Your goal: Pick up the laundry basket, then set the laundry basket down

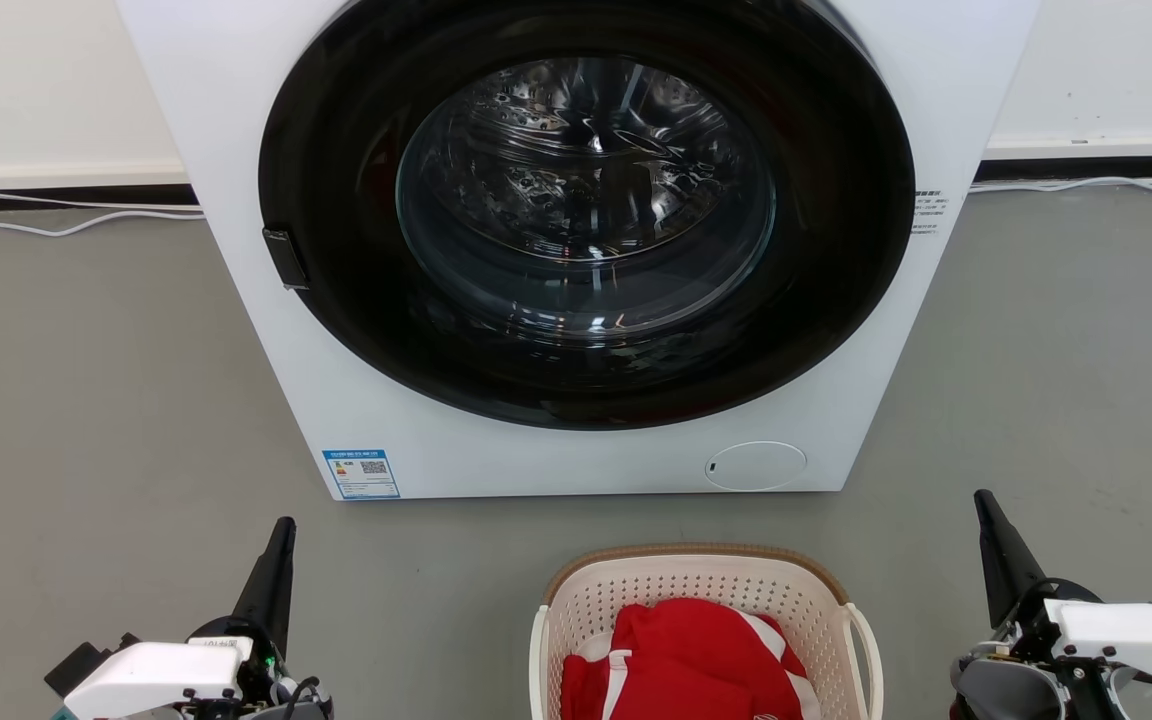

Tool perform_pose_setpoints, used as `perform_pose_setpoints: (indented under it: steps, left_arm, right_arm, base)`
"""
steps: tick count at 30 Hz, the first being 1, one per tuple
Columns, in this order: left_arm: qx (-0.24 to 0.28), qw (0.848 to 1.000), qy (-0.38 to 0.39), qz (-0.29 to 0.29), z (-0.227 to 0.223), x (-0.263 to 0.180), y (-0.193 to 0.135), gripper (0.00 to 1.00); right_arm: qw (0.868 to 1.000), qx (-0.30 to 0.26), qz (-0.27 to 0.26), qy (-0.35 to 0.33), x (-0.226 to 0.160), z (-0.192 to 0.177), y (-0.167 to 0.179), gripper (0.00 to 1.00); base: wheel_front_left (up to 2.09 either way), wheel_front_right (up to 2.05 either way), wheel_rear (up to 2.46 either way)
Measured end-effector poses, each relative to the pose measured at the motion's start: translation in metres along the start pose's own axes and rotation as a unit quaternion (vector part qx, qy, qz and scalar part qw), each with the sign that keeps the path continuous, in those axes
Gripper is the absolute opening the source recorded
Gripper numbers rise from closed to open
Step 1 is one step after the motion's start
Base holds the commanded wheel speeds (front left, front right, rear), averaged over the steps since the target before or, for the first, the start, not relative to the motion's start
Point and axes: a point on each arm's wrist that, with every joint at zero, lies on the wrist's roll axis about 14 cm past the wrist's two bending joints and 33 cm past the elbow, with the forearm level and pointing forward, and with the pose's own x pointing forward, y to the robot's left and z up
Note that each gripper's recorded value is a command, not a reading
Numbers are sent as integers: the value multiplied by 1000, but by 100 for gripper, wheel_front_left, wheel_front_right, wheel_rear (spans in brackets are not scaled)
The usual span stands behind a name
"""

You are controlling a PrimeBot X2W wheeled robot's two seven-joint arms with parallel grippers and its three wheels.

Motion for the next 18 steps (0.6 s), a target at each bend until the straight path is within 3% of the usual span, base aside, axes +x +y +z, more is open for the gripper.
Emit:
perform_pose_setpoints:
  steps: [18]
  left_arm:
    - [0, 1000, 0, 0, 0, 0, 0, 0]
  right_arm:
    - [1000, 0, 0, 0, 0, 0, 0, 0]
  base:
    - [0, 0, 0]
